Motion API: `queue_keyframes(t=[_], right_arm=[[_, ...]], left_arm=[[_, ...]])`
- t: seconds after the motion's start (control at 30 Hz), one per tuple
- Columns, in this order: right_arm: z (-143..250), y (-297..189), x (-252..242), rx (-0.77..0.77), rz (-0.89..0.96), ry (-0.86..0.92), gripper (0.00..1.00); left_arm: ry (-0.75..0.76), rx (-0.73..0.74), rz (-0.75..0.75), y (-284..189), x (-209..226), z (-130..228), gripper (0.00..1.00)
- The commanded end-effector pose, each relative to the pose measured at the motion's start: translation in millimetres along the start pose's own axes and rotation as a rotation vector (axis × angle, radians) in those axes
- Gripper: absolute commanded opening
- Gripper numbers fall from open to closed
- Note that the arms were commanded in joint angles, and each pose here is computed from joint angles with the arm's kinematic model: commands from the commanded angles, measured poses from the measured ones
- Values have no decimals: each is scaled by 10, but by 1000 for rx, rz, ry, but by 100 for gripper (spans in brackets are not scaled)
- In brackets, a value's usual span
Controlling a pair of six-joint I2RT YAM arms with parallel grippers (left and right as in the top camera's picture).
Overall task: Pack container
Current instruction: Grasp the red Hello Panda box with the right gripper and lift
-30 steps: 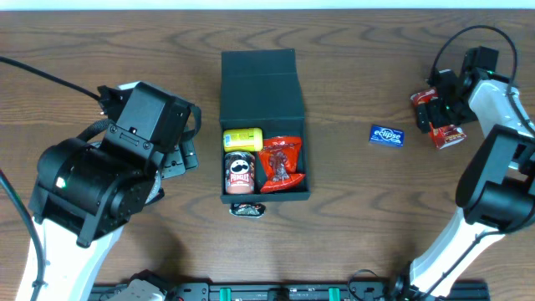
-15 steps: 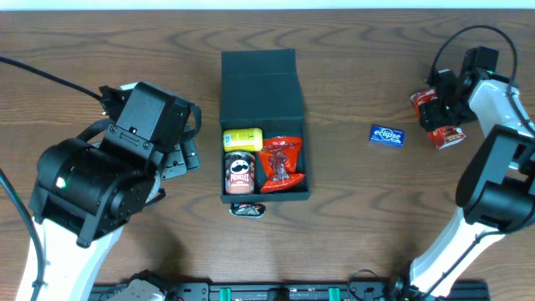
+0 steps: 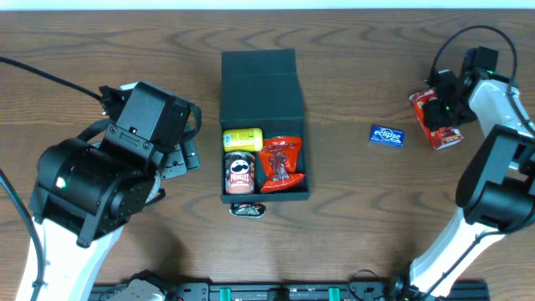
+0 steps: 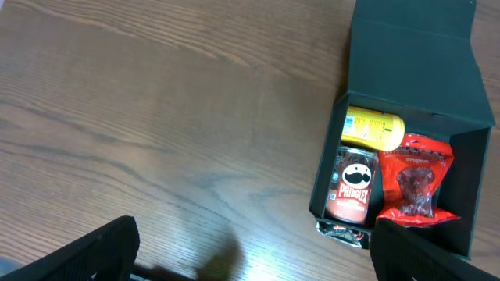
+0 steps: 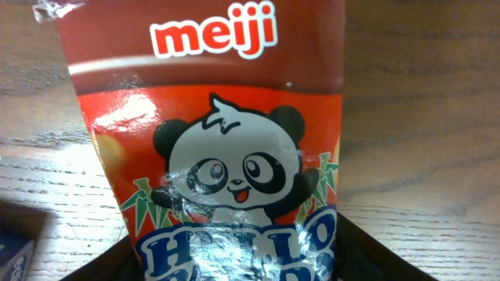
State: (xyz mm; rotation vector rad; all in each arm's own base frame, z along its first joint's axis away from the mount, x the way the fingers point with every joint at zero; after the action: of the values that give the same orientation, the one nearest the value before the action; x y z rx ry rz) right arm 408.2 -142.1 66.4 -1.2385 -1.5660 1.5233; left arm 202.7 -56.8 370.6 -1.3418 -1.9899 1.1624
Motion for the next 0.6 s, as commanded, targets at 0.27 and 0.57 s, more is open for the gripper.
queue_keyframes(t=[0.27, 0.57], right_arm=[[-46, -6, 4, -10, -8, -4, 40], [-87, -98, -37, -32, 12, 37, 18]], left_arm=[[-9, 2, -3, 0, 9, 0, 95], [-9, 2, -3, 0, 9, 0, 95]])
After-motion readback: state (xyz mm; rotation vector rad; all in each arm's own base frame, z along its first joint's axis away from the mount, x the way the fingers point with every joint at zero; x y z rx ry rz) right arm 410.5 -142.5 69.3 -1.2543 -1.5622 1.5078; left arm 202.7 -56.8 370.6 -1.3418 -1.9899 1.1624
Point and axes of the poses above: each gripper's point midway between its finger pads, its own y axis out along the fingers, its own x axis along the line the jaws close on, z = x × y, the point moved 5 cm from there along -y, back along the fingers, and after that the axes turned 11 degrees about -y, right-handed, at the moved point
